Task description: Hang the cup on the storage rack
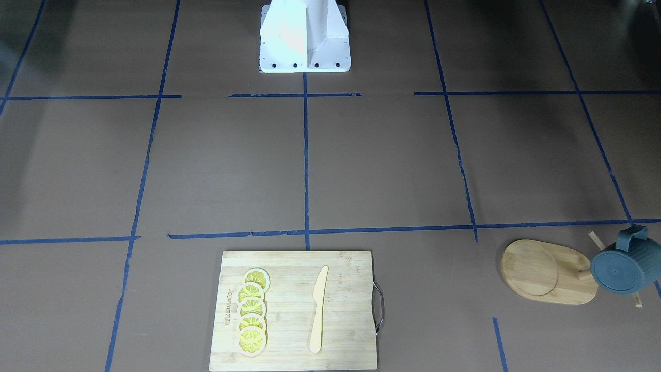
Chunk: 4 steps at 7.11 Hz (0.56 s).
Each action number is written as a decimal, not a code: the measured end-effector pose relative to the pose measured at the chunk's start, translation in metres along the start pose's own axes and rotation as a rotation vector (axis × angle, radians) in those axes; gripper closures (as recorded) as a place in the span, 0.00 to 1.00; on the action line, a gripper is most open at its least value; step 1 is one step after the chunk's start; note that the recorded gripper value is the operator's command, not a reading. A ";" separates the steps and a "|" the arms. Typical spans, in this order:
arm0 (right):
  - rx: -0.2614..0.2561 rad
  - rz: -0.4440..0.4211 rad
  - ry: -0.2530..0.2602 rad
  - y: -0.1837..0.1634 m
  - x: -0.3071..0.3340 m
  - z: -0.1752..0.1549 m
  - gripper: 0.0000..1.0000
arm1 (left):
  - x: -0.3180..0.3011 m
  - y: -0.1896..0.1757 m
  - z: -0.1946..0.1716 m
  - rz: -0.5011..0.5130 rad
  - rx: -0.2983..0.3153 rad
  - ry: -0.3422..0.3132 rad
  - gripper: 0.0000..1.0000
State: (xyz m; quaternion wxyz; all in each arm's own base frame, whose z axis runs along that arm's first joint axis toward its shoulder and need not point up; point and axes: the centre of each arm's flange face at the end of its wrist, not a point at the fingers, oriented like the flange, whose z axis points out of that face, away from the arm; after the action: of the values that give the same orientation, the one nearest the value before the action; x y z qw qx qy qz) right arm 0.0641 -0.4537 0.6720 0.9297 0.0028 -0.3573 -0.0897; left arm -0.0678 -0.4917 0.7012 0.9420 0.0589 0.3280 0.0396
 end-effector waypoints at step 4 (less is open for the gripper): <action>-0.006 0.006 -0.004 0.003 0.002 0.003 0.00 | 0.011 0.045 0.004 -0.068 -0.053 0.135 0.00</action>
State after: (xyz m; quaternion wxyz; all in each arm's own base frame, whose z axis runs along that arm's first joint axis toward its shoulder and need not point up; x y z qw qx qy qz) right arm 0.0639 -0.4504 0.6761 0.9292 -0.0014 -0.3590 -0.0879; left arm -0.0582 -0.4457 0.7037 0.9198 0.0198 0.3914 0.0199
